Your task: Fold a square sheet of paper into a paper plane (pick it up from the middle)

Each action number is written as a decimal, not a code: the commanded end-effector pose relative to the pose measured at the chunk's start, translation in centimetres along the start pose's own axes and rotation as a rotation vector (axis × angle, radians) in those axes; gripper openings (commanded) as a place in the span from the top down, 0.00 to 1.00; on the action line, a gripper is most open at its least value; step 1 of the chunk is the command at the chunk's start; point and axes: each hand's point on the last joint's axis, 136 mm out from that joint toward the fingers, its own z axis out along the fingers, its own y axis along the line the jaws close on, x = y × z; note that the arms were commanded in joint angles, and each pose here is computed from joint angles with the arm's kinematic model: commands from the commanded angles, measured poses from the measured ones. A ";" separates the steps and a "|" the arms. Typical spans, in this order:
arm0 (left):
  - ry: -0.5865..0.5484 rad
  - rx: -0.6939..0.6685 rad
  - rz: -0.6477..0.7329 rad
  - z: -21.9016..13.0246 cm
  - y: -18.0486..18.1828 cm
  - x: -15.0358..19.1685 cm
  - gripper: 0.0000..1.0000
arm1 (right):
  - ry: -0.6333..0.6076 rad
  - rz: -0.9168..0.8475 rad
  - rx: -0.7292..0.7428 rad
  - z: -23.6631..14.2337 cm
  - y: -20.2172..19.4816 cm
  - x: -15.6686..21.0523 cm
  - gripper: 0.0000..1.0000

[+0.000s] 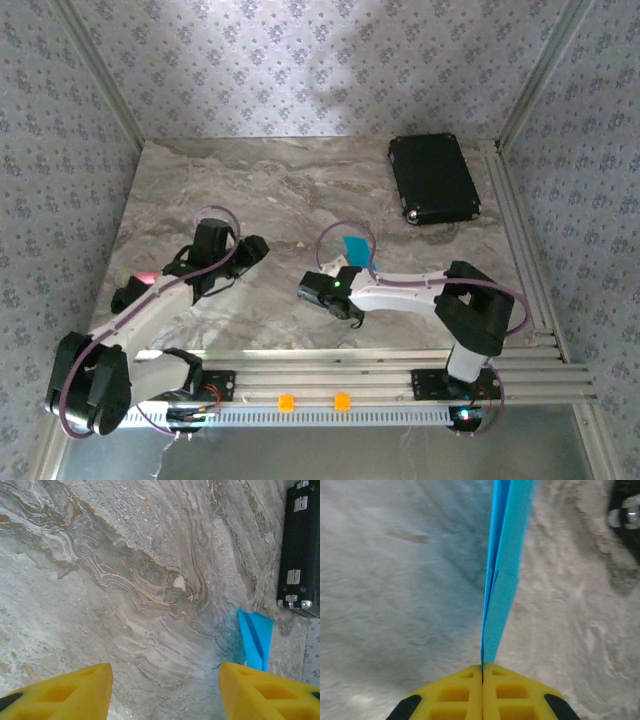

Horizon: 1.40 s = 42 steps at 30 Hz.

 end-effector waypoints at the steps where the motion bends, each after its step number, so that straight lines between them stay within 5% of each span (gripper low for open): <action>1: -0.019 -0.012 -0.006 -0.5 0.1 -0.5 0.41 | -0.028 0.030 -0.189 -0.9 3.2 -1.1 0.85; 5: -0.001 -0.011 -0.014 -0.3 0.2 -0.2 0.41 | -0.047 0.182 -0.531 -2.3 5.7 -2.6 0.75; 9: 0.018 0.006 -0.020 -0.1 0.1 0.2 0.40 | -0.129 0.366 -0.828 -3.8 4.9 -4.2 0.52; 14: 0.045 0.017 -0.028 0.4 0.1 0.7 0.40 | -0.168 0.633 -1.064 -2.8 1.8 -5.6 0.54; 18: 0.075 0.053 -0.034 0.9 -0.5 1.1 0.41 | -0.087 0.759 -1.144 -0.5 0.8 -5.5 0.78; 25: 0.110 0.084 -0.031 1.8 -1.4 1.6 0.41 | 0.071 0.815 -1.111 2.5 2.6 -3.9 0.89; 33: 0.175 0.110 -0.004 3.1 -2.7 3.1 0.45 | 0.206 0.965 -0.979 5.3 5.2 -1.6 0.88; 42: 0.225 0.156 0.029 4.2 -4.9 4.5 0.67 | 0.089 1.385 -0.851 4.9 6.8 -1.7 0.84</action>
